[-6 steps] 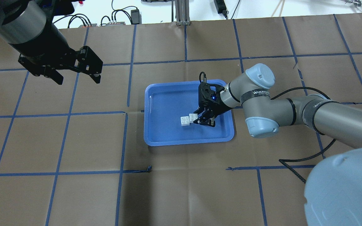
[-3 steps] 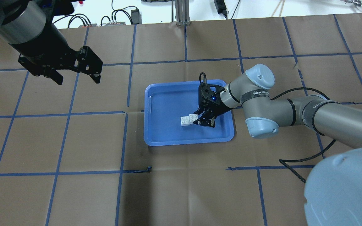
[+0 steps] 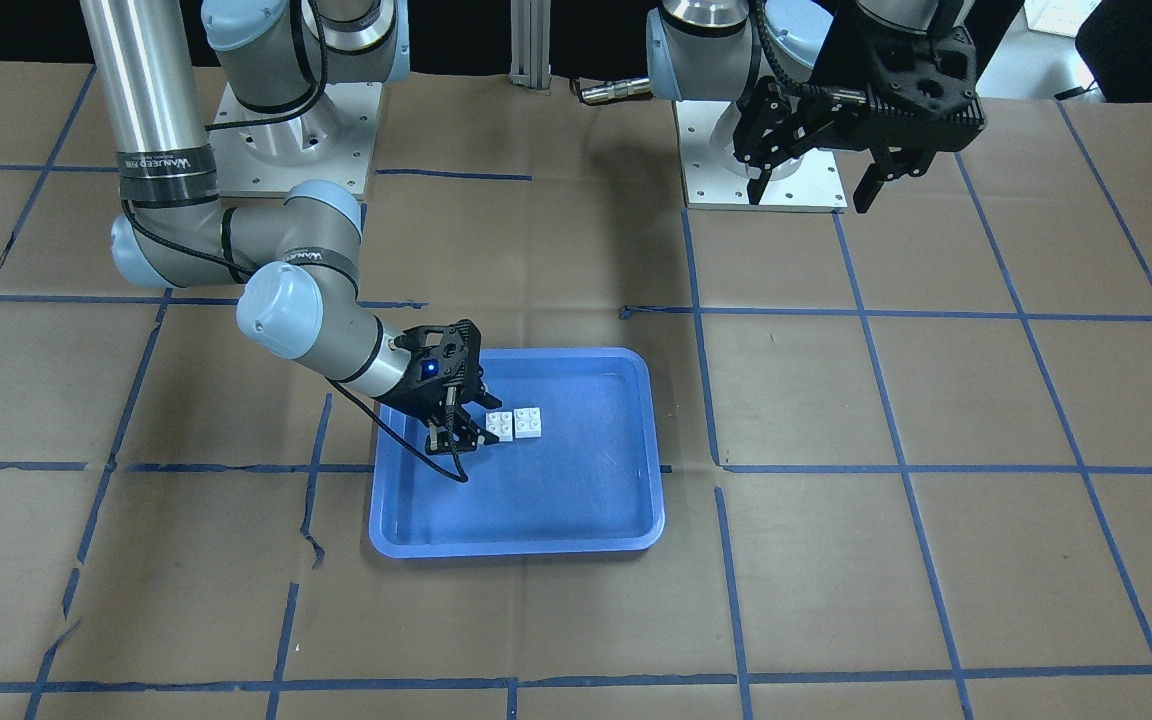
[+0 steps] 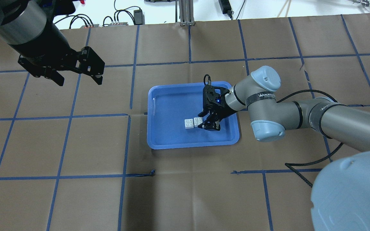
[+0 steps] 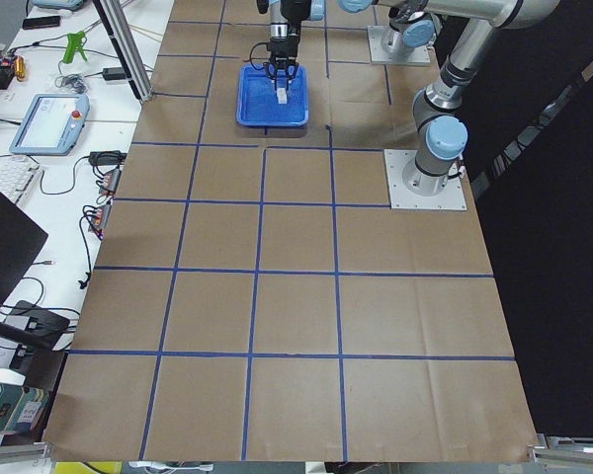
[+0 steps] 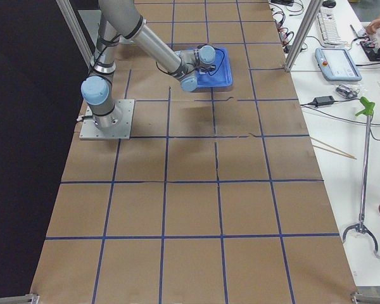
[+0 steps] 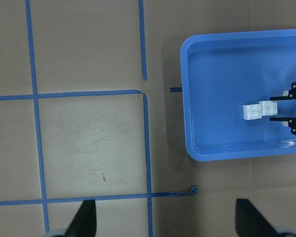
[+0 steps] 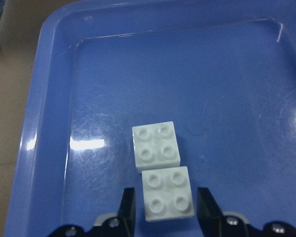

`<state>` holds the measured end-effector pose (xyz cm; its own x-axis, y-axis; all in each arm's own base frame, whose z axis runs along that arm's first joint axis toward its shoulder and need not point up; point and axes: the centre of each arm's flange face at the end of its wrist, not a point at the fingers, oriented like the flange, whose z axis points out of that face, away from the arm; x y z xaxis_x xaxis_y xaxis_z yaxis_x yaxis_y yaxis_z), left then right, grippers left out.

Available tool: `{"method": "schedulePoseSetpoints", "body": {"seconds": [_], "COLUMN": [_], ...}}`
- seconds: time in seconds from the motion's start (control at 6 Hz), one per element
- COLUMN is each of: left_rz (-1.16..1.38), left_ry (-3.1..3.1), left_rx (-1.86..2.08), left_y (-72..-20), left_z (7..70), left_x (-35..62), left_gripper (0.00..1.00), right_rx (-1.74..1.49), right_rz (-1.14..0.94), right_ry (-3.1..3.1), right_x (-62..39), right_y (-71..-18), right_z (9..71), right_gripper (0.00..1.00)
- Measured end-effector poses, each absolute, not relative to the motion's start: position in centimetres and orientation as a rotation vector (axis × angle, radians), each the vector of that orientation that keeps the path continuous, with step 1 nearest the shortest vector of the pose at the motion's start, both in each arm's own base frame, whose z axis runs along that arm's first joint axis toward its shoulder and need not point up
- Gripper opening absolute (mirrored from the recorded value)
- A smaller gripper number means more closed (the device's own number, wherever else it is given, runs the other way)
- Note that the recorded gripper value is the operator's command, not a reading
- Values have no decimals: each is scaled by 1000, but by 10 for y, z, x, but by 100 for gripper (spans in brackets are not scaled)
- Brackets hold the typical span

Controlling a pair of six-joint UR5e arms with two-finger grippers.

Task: Assemble white blocks and place on blue tray

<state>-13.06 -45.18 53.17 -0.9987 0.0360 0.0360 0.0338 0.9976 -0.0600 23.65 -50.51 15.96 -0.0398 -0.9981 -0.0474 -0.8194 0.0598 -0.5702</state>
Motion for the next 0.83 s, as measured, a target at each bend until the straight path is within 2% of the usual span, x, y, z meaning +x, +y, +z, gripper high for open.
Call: {"method": "schedulePoseSetpoints", "body": {"seconds": [0.33, 0.5, 0.67, 0.83], "left_rz": [94, 93, 92, 92], "left_ry": [-3103, -3103, -3103, -3103], "left_rx": [-35, -29, -28, -26], "left_y": [-452, -453, -453, -453], "left_z": [533, 532, 532, 532], "left_x": [-125, -123, -123, -122], "left_gripper": [99, 99, 99, 99], "right_rx": [-1809, -1803, -1781, -1740], "right_rz": [-551, -550, -544, -537], "right_ry": [1913, 1918, 1937, 1972], "right_x": [236, 236, 236, 236], "right_y": [-505, -505, -505, -506], "right_z": [159, 160, 161, 164], "right_gripper": [58, 81, 100, 100]}}
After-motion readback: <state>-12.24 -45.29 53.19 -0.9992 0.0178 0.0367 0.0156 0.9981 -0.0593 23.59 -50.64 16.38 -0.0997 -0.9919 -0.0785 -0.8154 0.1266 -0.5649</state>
